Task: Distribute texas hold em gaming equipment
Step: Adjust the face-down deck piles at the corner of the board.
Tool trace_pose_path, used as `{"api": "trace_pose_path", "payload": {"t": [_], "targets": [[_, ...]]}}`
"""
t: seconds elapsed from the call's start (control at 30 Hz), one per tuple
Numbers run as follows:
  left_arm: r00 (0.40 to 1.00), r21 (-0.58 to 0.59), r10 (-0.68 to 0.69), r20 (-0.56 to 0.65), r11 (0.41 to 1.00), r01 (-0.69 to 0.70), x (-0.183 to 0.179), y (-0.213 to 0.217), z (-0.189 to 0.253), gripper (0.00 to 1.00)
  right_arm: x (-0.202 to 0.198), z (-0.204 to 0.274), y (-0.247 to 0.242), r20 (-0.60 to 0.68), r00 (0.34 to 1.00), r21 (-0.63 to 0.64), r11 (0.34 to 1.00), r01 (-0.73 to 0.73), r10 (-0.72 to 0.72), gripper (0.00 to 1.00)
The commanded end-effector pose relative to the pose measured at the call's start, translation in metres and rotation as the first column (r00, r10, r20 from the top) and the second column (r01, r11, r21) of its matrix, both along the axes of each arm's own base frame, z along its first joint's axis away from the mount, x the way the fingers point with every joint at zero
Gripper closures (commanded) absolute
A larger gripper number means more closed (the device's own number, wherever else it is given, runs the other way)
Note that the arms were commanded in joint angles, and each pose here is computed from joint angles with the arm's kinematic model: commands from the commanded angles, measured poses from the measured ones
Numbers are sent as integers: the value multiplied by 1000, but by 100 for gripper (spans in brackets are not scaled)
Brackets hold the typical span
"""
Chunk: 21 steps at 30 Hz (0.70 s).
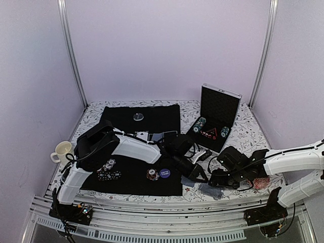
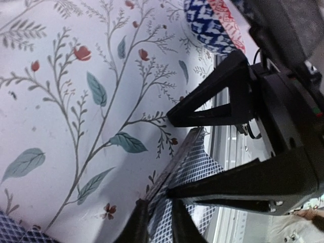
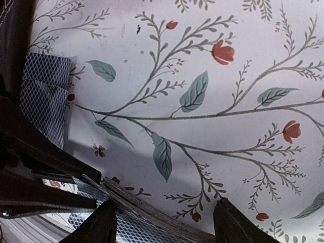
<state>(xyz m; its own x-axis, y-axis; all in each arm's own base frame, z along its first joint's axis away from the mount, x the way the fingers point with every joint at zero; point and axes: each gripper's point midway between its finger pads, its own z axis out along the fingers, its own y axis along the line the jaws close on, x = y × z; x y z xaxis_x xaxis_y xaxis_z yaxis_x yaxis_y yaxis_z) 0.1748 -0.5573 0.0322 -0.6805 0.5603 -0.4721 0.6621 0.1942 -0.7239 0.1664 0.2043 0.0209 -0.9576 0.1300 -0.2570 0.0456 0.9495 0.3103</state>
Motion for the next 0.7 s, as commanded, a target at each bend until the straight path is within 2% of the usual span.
{"api": "trace_pose_path", "payload": {"t": [0.0,0.17,0.3,0.53,0.67], "targets": [[1000,-6,-9,18,1000,10,-2,-1,1,85,-16,-10,-29,-47,999,-106,994,11,-16,32],[1000,-12,-3,25,1000,3,2,-1,3,95,-16,9,-46,-16,998,-121,991,52,-55,31],[999,-16,-5,37,1000,5,3,-2,7,96,-17,20,-53,1,997,-111,991,73,-73,29],[999,-3,27,46,1000,-27,13,9,11,86,-22,20,-43,-22,999,-29,998,48,-48,31],[999,-11,21,40,1000,-21,10,11,14,72,-29,20,-37,-62,998,2,1000,24,-24,44]]}}
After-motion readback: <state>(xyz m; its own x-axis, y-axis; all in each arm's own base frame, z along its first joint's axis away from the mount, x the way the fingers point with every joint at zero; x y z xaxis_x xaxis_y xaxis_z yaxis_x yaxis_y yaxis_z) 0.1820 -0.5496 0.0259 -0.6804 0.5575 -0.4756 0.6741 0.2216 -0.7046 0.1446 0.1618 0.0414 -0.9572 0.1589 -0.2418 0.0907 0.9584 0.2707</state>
